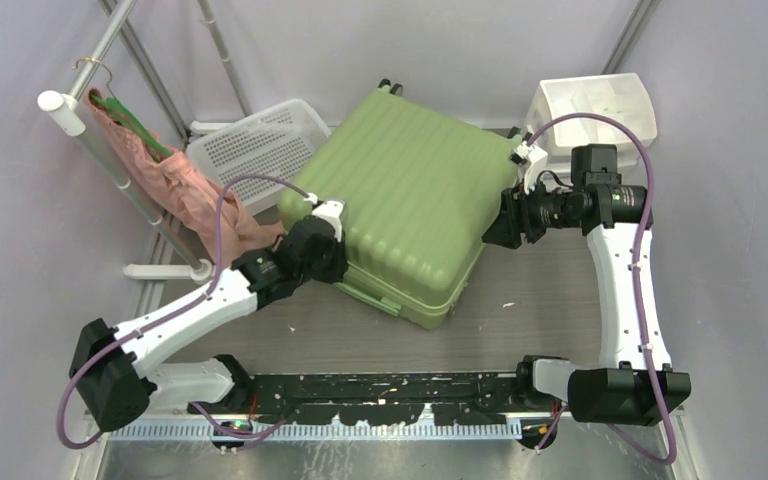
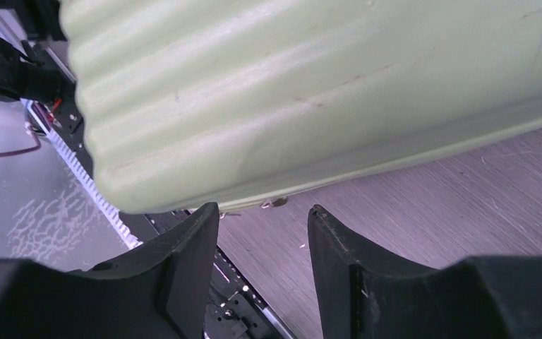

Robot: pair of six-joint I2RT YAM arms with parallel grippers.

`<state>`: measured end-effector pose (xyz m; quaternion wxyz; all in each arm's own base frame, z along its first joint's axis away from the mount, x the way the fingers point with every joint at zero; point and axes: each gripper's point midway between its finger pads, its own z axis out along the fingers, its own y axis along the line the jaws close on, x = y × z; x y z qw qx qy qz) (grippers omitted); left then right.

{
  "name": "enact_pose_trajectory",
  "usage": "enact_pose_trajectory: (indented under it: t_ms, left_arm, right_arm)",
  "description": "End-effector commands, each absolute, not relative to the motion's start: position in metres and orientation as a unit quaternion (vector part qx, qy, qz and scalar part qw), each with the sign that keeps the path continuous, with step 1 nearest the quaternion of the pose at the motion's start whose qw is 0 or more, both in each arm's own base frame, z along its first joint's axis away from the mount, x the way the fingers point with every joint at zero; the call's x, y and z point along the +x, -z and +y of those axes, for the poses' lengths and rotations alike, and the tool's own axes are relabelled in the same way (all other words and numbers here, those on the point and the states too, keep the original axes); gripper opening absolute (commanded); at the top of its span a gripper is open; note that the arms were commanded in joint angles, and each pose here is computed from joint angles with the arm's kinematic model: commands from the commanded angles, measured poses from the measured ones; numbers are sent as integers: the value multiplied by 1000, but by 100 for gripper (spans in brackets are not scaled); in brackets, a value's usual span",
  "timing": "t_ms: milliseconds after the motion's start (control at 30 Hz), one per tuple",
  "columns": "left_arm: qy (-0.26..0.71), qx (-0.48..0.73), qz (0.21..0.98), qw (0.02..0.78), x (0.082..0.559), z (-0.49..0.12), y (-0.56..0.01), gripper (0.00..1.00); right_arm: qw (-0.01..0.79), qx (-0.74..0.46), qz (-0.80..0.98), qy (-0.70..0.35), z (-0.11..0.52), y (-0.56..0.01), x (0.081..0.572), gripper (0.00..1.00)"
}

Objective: Open, take out, and arrange the luggage
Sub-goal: Adjust the luggage at the center of the board.

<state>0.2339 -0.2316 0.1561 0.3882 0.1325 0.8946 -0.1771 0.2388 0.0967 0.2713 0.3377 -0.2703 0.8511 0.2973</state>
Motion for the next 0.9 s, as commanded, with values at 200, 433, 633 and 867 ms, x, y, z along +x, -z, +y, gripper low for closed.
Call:
enact_pose_trajectory:
  t_ms: [200, 433, 633, 867]
  left_arm:
    - [225, 46, 847, 479, 318, -245, -221, 14]
    - [339, 59, 814, 468, 237, -246, -230, 31]
    - [387, 136, 794, 449, 158, -292, -237, 39]
    - [337, 255, 735, 530, 86, -365, -222, 40]
  right_arm:
    - [348, -258, 832, -347, 111, -276, 230, 57]
    - [358, -275, 818, -356, 115, -263, 220, 64]
    - [339, -292, 814, -371, 119, -237, 199, 66]
    - [350, -356, 786, -365, 120, -214, 185, 70]
